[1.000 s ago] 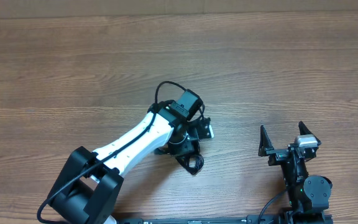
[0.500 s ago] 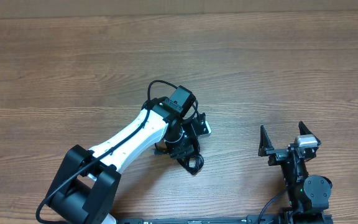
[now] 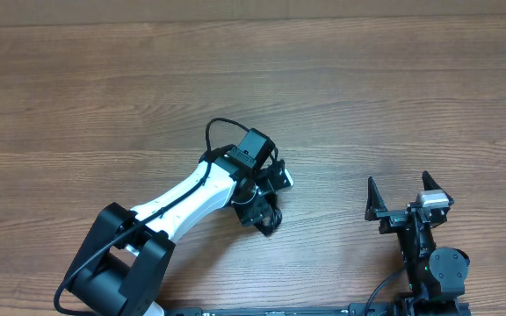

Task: Untangle cables
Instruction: 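Lower the left gripper onto the cable loops and close on them, then lift the gripped cable bundle with the left gripper and raise it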

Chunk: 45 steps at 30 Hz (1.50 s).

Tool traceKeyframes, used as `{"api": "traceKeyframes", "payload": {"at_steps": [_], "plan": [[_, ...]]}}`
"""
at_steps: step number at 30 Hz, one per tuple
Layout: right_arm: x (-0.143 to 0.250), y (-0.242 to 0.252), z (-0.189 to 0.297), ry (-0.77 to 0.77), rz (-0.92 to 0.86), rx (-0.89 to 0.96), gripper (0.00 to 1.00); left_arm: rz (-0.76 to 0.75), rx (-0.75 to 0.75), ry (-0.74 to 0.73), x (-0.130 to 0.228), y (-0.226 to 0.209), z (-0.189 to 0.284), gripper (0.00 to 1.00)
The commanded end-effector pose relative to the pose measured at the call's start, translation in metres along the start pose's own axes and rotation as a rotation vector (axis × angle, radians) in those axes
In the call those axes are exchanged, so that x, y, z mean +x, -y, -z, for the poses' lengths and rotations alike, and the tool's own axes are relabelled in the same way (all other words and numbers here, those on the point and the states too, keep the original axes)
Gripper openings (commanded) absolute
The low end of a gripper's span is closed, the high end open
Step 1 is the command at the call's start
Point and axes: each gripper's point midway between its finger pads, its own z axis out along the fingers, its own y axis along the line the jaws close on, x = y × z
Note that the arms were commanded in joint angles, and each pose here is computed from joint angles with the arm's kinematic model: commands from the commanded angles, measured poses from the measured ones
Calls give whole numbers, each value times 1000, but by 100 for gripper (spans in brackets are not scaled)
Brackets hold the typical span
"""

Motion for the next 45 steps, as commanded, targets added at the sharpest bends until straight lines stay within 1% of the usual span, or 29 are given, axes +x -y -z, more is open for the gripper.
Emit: {"api": "traceKeyframes", "payload": {"at_steps": [1,12,13,15,17,20,22,26,30,32,33,35,37,39,43,44,45], "plan": [[1,3,0,5,-3,15,100,63,-52,-16,3,-9,0,81],[1,3,0,6,-3,15,100,98,-41,-29,7,-6,-2,81],[1,3,0,6,-3,15,100,100,-30,-30,9,-4,-3,80],[1,3,0,6,-3,15,100,101,57,-8,8,13,-7,78],[1,3,0,6,-3,15,100,103,111,8,7,23,-8,78],[1,3,0,6,-3,15,100,93,151,21,6,31,-8,76],[1,3,0,6,-3,15,100,60,186,42,3,36,-7,76],[1,3,0,6,-3,15,100,58,185,51,0,36,-7,75],[1,3,0,6,-3,15,100,54,194,77,-5,37,-7,66],[1,3,0,6,-3,15,100,53,189,78,-6,36,-8,65],[1,3,0,5,-3,15,100,53,175,74,-5,33,-8,64],[1,3,0,6,-3,15,100,64,133,60,-3,26,-10,60],[1,3,0,6,-3,15,100,77,108,53,-2,21,-10,58],[1,3,0,6,-3,15,100,76,106,58,-3,21,-10,59],[1,3,0,6,-3,15,100,77,113,51,-2,22,-10,55],[1,3,0,6,-3,15,100,77,117,41,0,23,-8,48],[1,3,0,6,-3,15,100,62,121,26,1,24,-5,36]]}}
